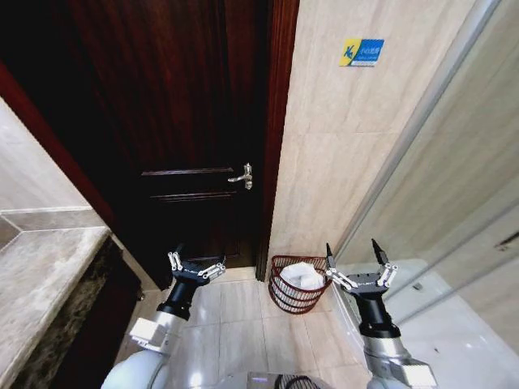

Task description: Discard the used towel into the hamper.

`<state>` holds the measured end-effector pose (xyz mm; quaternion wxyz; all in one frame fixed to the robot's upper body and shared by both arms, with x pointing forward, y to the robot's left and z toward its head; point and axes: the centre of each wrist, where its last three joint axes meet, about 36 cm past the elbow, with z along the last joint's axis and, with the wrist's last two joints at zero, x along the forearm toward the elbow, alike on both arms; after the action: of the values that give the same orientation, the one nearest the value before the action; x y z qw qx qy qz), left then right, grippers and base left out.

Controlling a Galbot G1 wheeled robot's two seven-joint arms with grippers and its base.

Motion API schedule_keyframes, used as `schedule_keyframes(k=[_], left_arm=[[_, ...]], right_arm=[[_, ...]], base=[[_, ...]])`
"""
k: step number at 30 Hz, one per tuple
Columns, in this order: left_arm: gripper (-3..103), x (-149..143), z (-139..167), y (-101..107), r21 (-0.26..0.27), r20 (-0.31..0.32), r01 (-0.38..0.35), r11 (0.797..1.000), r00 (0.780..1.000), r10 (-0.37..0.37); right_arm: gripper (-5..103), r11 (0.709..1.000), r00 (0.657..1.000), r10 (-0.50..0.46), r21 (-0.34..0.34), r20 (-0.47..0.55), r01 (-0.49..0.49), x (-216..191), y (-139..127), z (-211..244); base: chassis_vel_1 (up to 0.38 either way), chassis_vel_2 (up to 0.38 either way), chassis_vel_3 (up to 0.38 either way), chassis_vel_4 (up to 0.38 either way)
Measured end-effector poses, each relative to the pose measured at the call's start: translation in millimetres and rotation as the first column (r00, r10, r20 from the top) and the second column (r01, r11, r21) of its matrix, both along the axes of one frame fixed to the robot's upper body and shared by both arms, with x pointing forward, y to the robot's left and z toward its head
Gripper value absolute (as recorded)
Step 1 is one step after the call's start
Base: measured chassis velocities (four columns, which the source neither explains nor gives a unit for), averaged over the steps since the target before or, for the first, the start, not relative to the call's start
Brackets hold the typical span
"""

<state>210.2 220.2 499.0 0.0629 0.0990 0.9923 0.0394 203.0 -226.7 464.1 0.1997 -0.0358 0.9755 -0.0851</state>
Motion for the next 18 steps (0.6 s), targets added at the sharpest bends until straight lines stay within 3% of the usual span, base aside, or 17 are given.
schedule_keyframes(k=[8, 18], left_arm=[[100, -0.1, 0.0, 0.0, 0.0, 0.0, 0.0, 1.0, 1.0, 0.0], [100, 0.0, 0.0, 0.0, 0.0, 0.0, 0.0, 1.0, 1.0, 0.0]], right_arm=[[100, 1.0, 1.0, 0.0, 0.0, 0.0, 0.0, -0.1, 0.0, -0.1], [100, 1.0, 1.0, 0.0, 0.0, 0.0, 0.0, 0.1, 0.0, 0.0]], base=[[0.216, -0.196, -0.219, 0.195], [-0.026, 0.004, 0.008, -0.021]])
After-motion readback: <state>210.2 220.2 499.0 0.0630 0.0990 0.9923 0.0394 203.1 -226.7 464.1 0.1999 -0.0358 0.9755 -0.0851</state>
